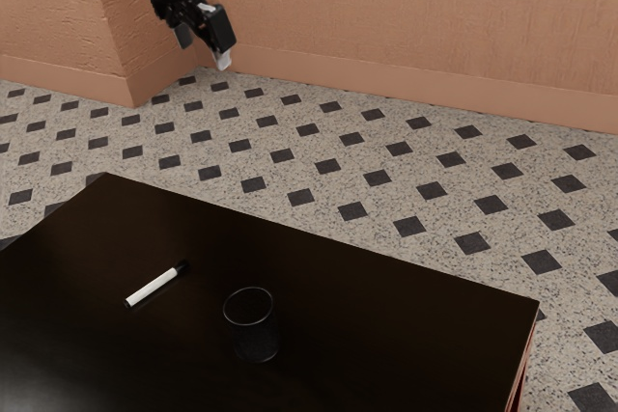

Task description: Put the marker into the pen holder.

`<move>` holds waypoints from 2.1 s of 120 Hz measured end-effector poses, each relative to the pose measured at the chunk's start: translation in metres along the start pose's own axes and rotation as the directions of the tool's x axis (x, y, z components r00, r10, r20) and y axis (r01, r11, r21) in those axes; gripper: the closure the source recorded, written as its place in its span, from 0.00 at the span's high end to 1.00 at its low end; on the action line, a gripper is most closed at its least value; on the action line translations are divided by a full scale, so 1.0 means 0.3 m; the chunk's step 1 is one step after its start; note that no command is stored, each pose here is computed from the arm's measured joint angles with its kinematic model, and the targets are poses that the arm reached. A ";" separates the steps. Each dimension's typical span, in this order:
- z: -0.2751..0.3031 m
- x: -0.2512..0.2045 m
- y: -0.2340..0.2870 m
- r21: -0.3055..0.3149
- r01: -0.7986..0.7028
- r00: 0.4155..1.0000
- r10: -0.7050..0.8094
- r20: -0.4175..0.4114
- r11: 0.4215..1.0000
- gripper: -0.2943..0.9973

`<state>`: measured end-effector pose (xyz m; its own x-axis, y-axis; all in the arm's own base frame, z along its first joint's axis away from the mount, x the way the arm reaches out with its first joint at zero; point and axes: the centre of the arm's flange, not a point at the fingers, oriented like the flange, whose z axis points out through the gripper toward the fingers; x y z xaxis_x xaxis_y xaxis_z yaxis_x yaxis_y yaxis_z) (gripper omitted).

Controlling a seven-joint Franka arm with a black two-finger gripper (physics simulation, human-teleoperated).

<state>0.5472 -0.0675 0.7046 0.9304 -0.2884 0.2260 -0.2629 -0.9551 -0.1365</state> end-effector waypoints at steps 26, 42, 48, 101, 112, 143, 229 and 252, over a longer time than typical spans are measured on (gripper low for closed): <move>0.193 -0.118 -0.169 0.029 0.174 0.968 -0.176 0.180 0.984 0.76; 0.552 -0.264 -0.332 0.062 0.312 0.863 -0.311 0.399 0.948 0.77; 0.680 -0.345 -0.373 0.077 0.354 0.815 -0.348 0.464 0.932 0.77; 1.321 -0.440 -0.346 0.049 0.320 0.771 -0.289 0.567 0.946 0.77; 1.389 -0.450 -0.355 0.029 0.295 0.782 -0.259 0.567 0.955 0.77; 1.475 -0.499 -0.377 -0.029 0.223 0.818 -0.171 0.550 0.974 0.77; 1.523 -0.487 -0.390 -0.124 0.086 0.869 -0.013 0.495 0.989 0.33; 1.531 -0.491 -0.387 -0.136 0.073 0.869 0.004 0.495 0.988 0.29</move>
<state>0.5577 0.1170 0.2442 0.9338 -0.2212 -0.2813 -0.2269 -0.9738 0.0123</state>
